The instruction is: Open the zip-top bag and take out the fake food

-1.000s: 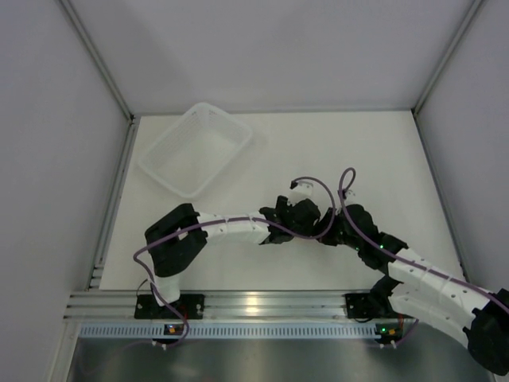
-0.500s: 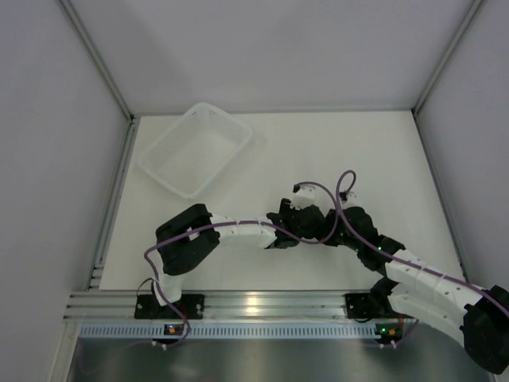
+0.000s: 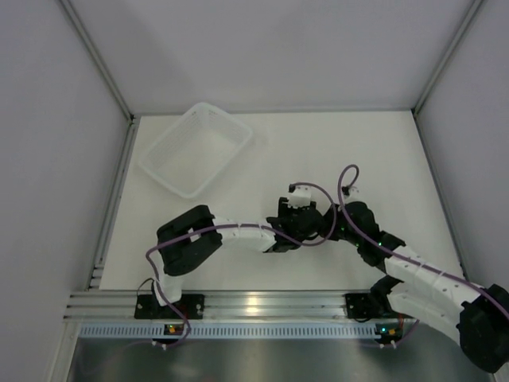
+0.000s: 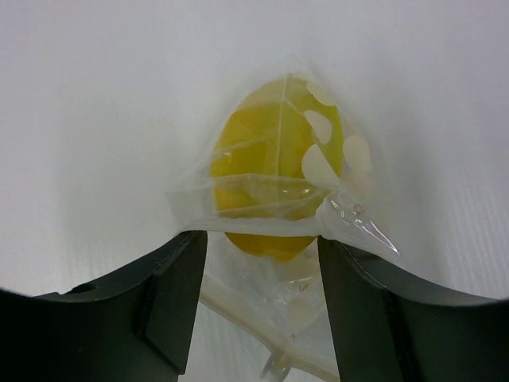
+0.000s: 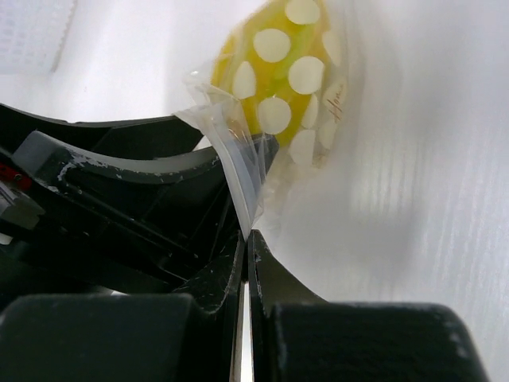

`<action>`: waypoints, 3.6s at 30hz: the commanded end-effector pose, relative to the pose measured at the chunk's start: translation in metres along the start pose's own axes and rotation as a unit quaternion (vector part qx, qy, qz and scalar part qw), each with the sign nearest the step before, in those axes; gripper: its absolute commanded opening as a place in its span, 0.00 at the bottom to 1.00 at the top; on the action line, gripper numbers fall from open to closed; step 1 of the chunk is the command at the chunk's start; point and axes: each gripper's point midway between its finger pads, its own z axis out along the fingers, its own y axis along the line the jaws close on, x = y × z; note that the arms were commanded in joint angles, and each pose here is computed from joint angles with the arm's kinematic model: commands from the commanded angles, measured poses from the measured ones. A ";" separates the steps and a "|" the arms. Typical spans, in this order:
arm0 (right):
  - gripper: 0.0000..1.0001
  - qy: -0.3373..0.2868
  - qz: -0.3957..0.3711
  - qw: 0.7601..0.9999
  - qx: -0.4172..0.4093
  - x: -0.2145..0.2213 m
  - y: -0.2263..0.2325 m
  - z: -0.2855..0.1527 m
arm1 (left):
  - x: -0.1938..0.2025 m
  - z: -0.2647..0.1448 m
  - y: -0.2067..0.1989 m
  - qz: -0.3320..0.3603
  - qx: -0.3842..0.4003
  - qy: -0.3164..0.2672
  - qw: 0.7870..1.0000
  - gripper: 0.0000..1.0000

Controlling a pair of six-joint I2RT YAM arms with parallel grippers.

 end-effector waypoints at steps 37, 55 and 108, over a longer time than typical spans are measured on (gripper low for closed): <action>0.00 0.025 0.080 0.988 -0.128 0.008 0.056 -0.047 | 0.060 -0.096 -0.052 0.051 0.182 0.220 0.957 0.67; 0.00 -0.019 0.003 0.997 -0.078 -0.005 0.033 -0.060 | 0.076 -0.086 -0.073 0.046 0.175 0.230 0.956 0.24; 0.00 -0.062 -0.190 0.980 0.009 -0.061 0.094 -0.057 | -0.041 -0.163 -0.007 -0.046 0.193 -0.083 0.977 0.00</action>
